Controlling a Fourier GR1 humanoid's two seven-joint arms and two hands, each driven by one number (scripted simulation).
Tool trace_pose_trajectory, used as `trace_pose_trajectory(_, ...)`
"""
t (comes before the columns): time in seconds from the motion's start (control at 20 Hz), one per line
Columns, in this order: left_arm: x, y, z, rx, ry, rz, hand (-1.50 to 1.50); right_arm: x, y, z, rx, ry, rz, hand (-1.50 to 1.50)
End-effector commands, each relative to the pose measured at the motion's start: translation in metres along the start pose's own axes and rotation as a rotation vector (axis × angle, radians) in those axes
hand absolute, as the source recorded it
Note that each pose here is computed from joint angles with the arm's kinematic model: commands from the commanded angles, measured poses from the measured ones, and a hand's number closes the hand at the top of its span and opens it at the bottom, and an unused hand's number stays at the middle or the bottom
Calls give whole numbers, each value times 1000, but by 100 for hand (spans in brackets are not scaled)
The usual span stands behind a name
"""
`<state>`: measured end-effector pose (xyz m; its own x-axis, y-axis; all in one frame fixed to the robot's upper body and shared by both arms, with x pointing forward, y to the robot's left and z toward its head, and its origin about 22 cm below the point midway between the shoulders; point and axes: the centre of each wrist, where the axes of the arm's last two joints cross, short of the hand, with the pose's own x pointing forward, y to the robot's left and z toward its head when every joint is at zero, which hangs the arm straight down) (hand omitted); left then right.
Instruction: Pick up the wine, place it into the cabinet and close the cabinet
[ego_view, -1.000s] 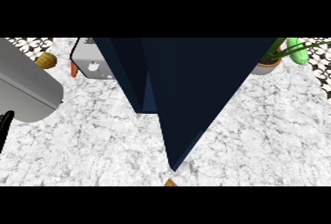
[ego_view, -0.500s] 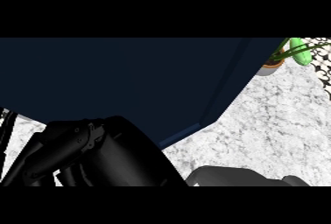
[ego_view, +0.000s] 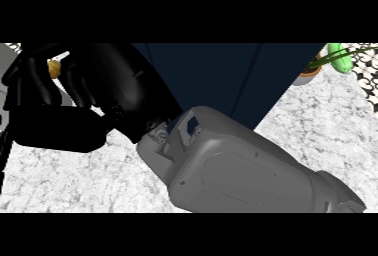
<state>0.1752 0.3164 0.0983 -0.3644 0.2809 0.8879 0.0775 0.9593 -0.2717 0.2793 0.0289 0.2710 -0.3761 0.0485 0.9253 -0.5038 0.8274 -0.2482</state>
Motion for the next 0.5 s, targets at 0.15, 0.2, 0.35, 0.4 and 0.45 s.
trace_pose_trajectory(0.15, 8, 2, -2, 1, -3, -11, -150, -23, -33, -36, -53, 55, -8, 150)
trace_pose_trajectory(0.2, 9, 5, 7, -7, 0, -12, -150, -41, -42, -35, -61, 67, -19, 150)
trace_pose_trajectory(0.35, -7, -3, 0, 2, -4, -9, -150, -50, -57, -48, -61, 55, 11, 150)
trace_pose_trajectory(0.4, -3, 6, -9, 10, 11, -13, -150, -54, -63, -44, -53, 58, 2, 150)
trace_pose_trajectory(0.45, 11, 5, -5, -10, -4, -25, -150, -68, -74, -48, -83, 68, 30, 150)
